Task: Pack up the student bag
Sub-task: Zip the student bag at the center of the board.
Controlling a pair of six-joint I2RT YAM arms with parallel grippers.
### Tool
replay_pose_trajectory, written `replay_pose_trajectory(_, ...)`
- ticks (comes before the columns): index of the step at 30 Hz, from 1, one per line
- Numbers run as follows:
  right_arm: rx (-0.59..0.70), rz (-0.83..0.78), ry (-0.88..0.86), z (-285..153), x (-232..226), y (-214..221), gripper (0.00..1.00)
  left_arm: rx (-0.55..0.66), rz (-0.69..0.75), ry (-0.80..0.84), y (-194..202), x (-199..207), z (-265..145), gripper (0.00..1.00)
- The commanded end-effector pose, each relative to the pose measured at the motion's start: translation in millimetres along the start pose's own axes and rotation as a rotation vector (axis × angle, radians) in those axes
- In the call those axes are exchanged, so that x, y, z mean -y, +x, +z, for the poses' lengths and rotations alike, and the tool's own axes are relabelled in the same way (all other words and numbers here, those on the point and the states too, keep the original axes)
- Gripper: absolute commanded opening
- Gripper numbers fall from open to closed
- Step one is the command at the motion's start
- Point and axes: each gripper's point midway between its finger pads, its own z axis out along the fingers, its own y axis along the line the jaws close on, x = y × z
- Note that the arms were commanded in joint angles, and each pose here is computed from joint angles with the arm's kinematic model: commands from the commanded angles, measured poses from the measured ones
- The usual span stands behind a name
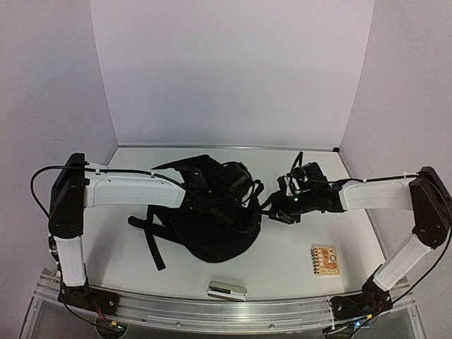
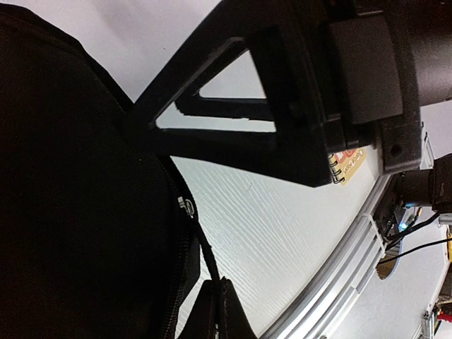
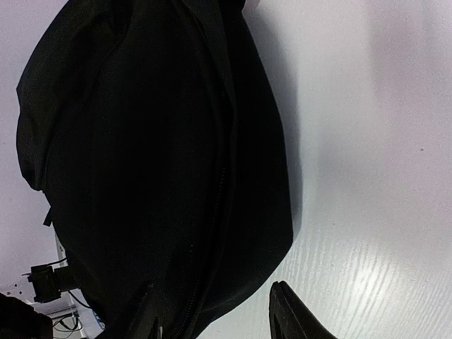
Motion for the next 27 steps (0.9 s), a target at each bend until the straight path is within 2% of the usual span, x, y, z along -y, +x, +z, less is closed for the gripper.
replay_pose_trajectory(1,0.000,0.028,-0.107,10,-16,-4,0.47,0.052,0.041,0.064,-15,19,-14,0.00)
replay_pose_trajectory(6,0.001,0.054,-0.100,21,-13,-7,0.39,0.051,0.044,0.062,-14,17,-15,0.00)
replay_pose_trajectory(7,0.003,0.059,-0.104,22,-14,-8,0.35,0.052,0.044,0.062,-13,17,-15,0.00)
replay_pose_trajectory(11,0.041,0.095,-0.123,23,-20,-18,0.08,0.050,0.053,0.064,-11,17,-16,0.00)
replay_pose_trajectory(13,0.081,0.115,-0.116,21,-22,-27,0.00,0.053,0.062,0.066,-10,16,-19,0.00)
replay_pose_trajectory(21,0.260,0.230,-0.049,13,-11,-77,0.00,0.068,0.101,0.083,4,13,-44,0.00)
replay_pose_trajectory(27,0.321,0.254,-0.055,8,-16,-102,0.00,0.086,0.087,0.045,9,3,-59,0.00)
